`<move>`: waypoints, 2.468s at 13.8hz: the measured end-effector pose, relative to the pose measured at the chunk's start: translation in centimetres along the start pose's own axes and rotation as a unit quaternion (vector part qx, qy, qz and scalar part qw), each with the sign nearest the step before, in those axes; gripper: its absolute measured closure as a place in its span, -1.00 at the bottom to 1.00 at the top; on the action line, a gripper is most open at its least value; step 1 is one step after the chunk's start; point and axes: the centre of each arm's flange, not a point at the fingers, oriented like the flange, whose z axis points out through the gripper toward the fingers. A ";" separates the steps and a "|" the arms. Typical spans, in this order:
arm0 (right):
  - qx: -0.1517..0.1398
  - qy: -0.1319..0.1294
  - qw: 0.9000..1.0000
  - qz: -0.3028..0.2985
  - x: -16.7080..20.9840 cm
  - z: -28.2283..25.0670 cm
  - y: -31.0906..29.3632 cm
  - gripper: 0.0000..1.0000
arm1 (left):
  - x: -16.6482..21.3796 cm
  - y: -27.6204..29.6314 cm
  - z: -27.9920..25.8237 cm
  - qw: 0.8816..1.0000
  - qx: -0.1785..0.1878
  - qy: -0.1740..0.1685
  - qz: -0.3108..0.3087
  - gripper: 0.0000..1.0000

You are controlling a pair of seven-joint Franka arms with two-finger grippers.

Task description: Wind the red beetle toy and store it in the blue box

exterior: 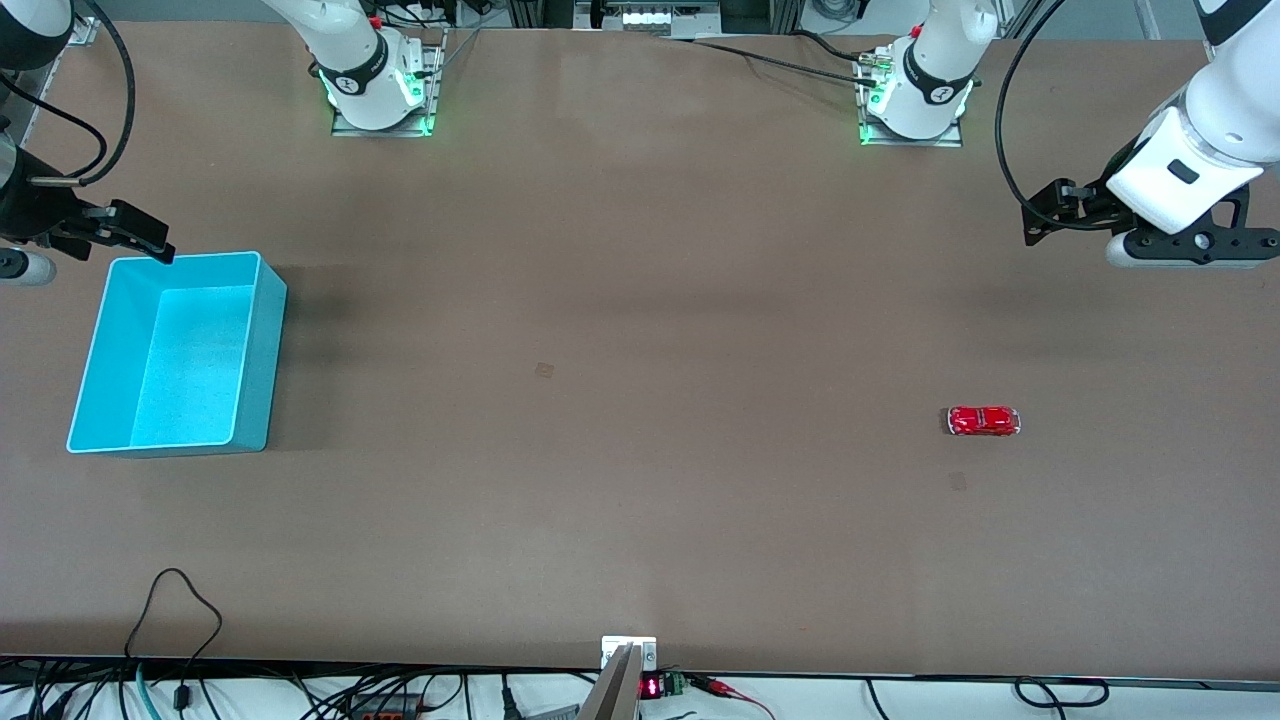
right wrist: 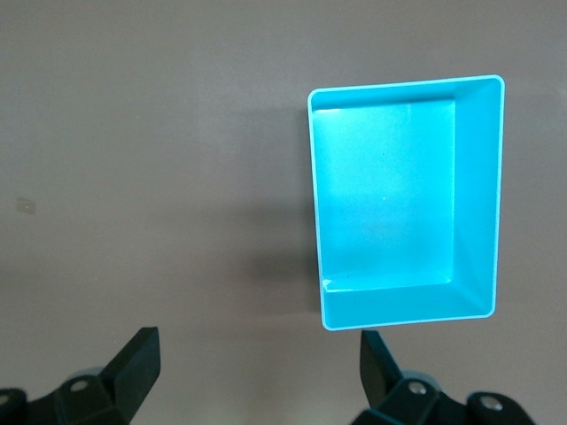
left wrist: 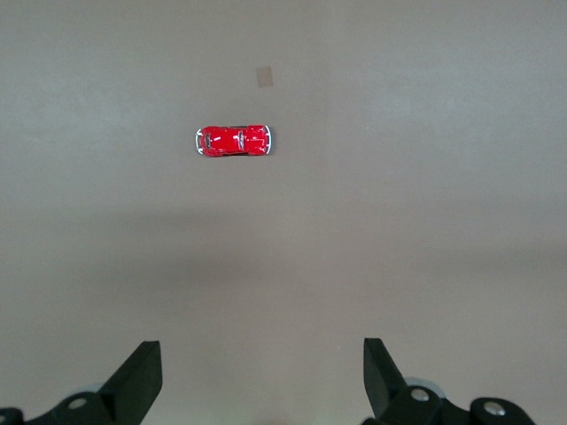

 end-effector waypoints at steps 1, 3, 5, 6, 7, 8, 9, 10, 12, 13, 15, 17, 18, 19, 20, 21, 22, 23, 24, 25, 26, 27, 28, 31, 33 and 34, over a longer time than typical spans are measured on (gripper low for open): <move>0.000 0.000 1.000 0.000 0.0 0.0 0.0 -1.00 | 0.0 0.0 0.1 1.000 0.000 -0.001 0.000 -1.00; 0.000 0.000 1.000 0.000 0.0 0.0 0.0 -1.00 | 0.1 0.0 0.2 1.000 0.000 -0.002 0.000 -1.00; 0.000 0.000 1.000 -0.001 0.0 0.0 0.0 -1.00 | 0.2 0.0 0.3 1.000 0.000 -0.003 0.000 -1.00; 0.000 0.000 1.000 -0.001 0.0 0.0 -0.1 -1.00 | 0.2 0.0 0.3 1.000 0.000 -0.003 0.000 -1.00; 0.000 0.000 1.000 -0.001 0.0 0.0 -0.1 -1.00 | 0.2 0.0 0.3 1.000 0.000 -0.003 0.000 -1.00; 0.000 0.000 1.000 -0.001 0.0 0.0 -0.1 -1.00 | 0.2 0.0 0.4 1.000 0.000 -0.004 0.000 -1.00; 0.000 0.000 1.000 -0.001 0.0 0.0 -0.1 -1.00 | 0.2 0.0 0.4 1.000 0.000 -0.007 0.000 -1.00; 0.000 0.000 1.000 -0.001 0.0 0.0 -0.1 -1.00 | 0.0 0.0 0.6 1.000 0.000 -0.014 0.000 -1.00; 0.001 0.000 1.000 -0.001 0.0 0.0 -0.1 -1.00 | -0.3 0.1 1.5 0.999 0.002 -0.044 0.001 -1.00; 0.001 0.000 1.000 -0.001 0.0 0.0 -0.1 -1.00 | -0.3 0.1 2.1 0.998 0.003 -0.060 0.002 -1.00; 0.001 0.001 1.000 -0.001 0.0 -0.1 -0.1 -1.00 | -0.4 0.2 3.6 0.995 0.006 -0.098 0.010 -1.00; 0.001 0.001 1.000 -0.001 0.0 -0.1 -0.1 -1.00 | -0.5 0.2 4.9 0.990 0.004 -0.130 0.047 -1.00; 0.001 0.000 1.000 -0.001 0.0 -0.1 -0.1 -1.00 | -0.4 0.1 5.5 0.987 0.000 -0.141 0.073 -1.00; 0.001 0.000 1.000 -0.001 0.0 -0.1 -0.1 -1.00 | 0.0 -0.1 6.3 0.984 -0.005 -0.149 0.101 -1.00; 0.001 0.000 1.000 -0.001 0.0 -0.1 -0.1 -1.00 | 0.6 -0.4 7.3 0.980 -0.011 -0.155 0.127 -1.00; 0.001 0.000 1.000 -0.001 0.0 -0.1 -0.1 -1.00 | 1.5 -1.0 8.5 0.976 -0.019 -0.153 0.154 -1.00; 0.001 0.001 1.000 -0.001 0.0 -0.1 -0.2 -1.00 | 2.7 -1.8 9.9 0.971 -0.027 -0.146 0.188 -1.00; 0.001 0.001 1.000 -0.002 0.0 -0.1 -0.2 -1.00 | 3.9 -2.7 11.4 0.964 -0.035 -0.135 0.227 -1.00; 0.001 0.001 1.000 -0.002 0.0 -0.1 -0.2 -1.00 | 5.1 -3.7 13.2 0.955 -0.043 -0.123 0.268 -1.00; 0.001 0.001 1.000 -0.002 0.0 -0.1 -0.2 -1.00 | 6.2 -5.0 15.1 0.944 -0.049 -0.109 0.307 -1.00; 0.001 0.001 1.000 -0.002 0.0 -0.1 -0.2 -1.00 | 7.2 -6.2 17.4 0.932 -0.052 -0.091 0.348 -1.00; 0.001 0.001 1.000 -0.002 0.0 -0.1 -0.2 -1.00 | 8.0 -7.1 19.6 0.916 -0.052 -0.072 0.391 -1.00; 0.001 0.001 1.000 -0.002 0.0 -0.2 -0.2 -1.00 | 8.7 -7.6 21.8 0.898 -0.048 -0.056 0.433 -1.00; 0.001 0.001 1.000 -0.002 0.0 -0.2 -0.2 -1.00 | 10.5 -7.4 26.4 0.842 -0.014 -0.027 0.538 -1.00; 0.001 0.002 1.000 -0.002 0.0 -0.2 -0.2 -1.00 | 11.6 -6.8 28.9 0.802 0.002 -0.008 0.598 -1.00; 0.001 0.002 1.000 -0.002 0.0 -0.2 -0.2 -1.00 | 12.0 -6.8 30.3 0.786 0.008 0.002 0.618 -1.00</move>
